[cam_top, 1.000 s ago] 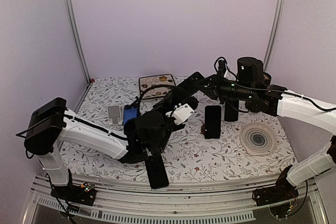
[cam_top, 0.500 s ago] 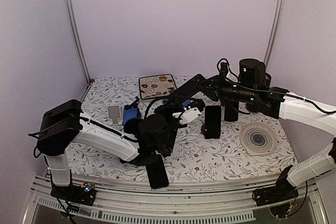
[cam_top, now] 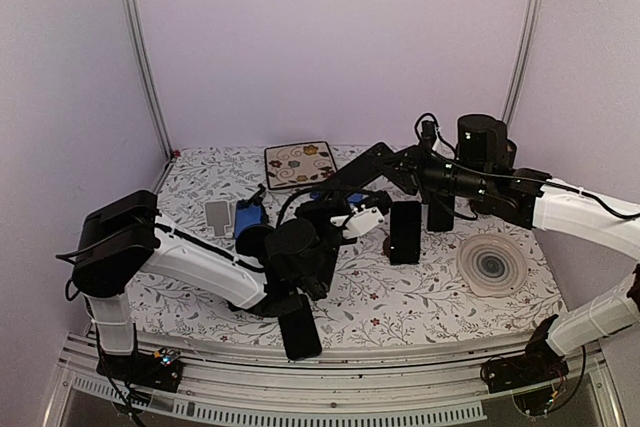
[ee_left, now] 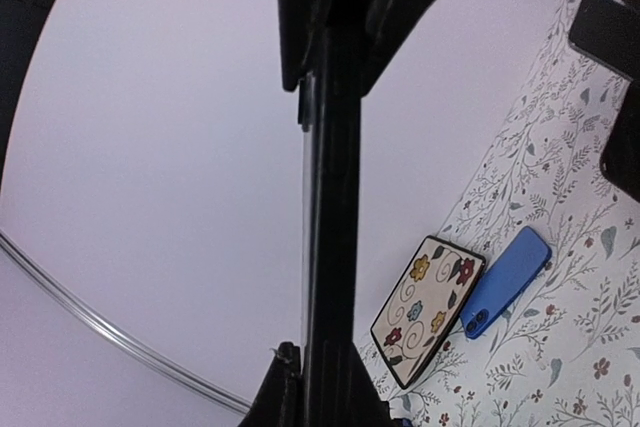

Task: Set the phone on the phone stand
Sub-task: Pass from the right arm to the left

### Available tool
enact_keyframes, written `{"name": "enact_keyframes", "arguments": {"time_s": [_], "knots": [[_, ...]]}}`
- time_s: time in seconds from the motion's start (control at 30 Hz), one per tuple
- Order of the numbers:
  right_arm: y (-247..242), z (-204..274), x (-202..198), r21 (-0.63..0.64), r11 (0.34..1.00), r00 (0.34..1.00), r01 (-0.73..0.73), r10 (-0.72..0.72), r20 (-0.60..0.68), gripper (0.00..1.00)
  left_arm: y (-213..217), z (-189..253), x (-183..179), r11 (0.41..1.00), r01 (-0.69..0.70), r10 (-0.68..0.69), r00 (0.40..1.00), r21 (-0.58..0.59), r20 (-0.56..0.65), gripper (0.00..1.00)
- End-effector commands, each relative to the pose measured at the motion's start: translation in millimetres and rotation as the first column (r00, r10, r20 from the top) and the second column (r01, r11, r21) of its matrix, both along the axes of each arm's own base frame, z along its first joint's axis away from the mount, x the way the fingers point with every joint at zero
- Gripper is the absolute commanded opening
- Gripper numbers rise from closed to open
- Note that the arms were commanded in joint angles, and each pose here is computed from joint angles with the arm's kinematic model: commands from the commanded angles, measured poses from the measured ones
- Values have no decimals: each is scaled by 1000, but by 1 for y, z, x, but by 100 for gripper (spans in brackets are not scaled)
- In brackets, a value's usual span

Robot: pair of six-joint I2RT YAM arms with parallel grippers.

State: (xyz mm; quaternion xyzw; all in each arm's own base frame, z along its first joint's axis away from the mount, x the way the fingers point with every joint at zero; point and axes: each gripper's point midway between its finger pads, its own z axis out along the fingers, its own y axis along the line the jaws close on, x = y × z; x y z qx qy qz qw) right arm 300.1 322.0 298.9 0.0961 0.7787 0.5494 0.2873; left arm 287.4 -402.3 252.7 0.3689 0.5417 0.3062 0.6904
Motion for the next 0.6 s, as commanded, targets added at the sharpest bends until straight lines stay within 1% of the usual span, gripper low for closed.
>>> {"name": "enact_keyframes", "arguments": {"time_s": [0.0,0.17,0.3,0.37,0.4,0.5,0.57], "knots": [[1,36,-12,53,997,989,-60,52,142,4,10,43,-4,966,12,-3,999,-259,34,0],[1,36,-13,50,997,987,-65,57,149,5,11,45,-4,961,19,-9,999,-277,36,0],[1,37,-13,47,997,986,-65,57,159,10,11,47,-5,953,35,-29,999,-301,25,0],[1,37,-13,44,997,985,-68,60,163,17,10,49,-6,948,46,-44,999,-316,15,0],[1,38,-14,44,997,984,-70,62,168,23,10,49,-5,945,50,-50,999,-322,10,0],[1,40,-15,45,996,981,-78,69,179,32,10,50,-6,940,65,-70,998,-336,-4,0],[1,42,-16,47,996,979,-82,72,190,40,9,49,-5,936,71,-82,997,-344,-17,0]]}}
